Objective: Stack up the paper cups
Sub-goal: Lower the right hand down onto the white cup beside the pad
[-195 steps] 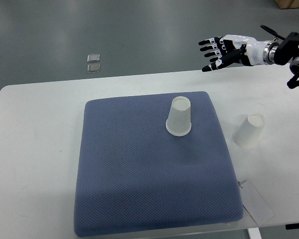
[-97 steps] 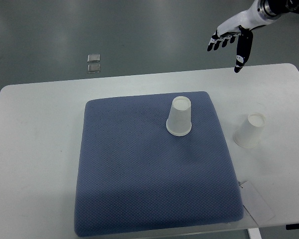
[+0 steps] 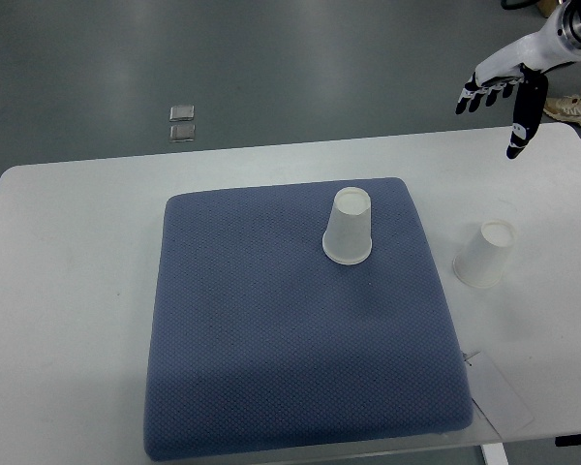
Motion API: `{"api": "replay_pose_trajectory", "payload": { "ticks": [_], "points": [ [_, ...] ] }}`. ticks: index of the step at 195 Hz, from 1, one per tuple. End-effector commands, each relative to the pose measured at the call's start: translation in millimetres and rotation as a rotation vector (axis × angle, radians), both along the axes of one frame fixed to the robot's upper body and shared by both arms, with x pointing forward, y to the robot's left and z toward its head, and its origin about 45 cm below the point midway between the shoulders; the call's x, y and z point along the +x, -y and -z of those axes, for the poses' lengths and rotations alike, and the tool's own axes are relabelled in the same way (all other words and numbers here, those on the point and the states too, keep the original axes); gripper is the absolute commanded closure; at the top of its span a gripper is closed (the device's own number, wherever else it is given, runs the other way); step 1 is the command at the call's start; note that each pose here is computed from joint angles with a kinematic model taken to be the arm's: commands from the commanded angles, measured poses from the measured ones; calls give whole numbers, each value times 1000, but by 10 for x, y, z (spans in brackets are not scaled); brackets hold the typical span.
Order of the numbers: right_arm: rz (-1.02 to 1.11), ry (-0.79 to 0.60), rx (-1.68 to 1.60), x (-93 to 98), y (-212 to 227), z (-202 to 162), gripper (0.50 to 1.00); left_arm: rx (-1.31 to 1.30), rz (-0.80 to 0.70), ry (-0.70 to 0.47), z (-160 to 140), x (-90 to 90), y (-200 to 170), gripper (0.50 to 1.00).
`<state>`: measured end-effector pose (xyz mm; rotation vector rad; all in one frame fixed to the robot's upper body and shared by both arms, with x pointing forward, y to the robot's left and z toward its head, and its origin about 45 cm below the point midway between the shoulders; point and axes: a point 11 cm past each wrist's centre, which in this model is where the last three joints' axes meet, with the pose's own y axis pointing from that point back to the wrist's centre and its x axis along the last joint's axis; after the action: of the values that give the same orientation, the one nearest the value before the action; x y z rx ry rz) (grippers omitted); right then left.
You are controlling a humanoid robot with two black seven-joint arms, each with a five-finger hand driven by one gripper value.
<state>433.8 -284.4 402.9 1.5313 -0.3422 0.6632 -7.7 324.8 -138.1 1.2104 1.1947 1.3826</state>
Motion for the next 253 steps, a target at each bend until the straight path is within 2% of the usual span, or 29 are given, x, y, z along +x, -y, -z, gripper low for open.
{"api": "replay_pose_trajectory", "payload": {
  "ticks": [1, 155, 212, 253],
  "points": [
    [12, -16, 4, -27, 69, 71, 576, 0, 2, 0, 0, 4, 1, 500],
    [57, -234, -65, -308, 433, 1139, 587, 4, -5, 2, -1, 7, -11, 500],
    [95, -121, -30, -225, 493, 1300, 591, 4, -6, 0, -1, -2, -11, 500],
    [111, -120, -17, -273, 534, 1468, 591, 6, -6, 0, -1, -2, -17, 500]
  ]
}}
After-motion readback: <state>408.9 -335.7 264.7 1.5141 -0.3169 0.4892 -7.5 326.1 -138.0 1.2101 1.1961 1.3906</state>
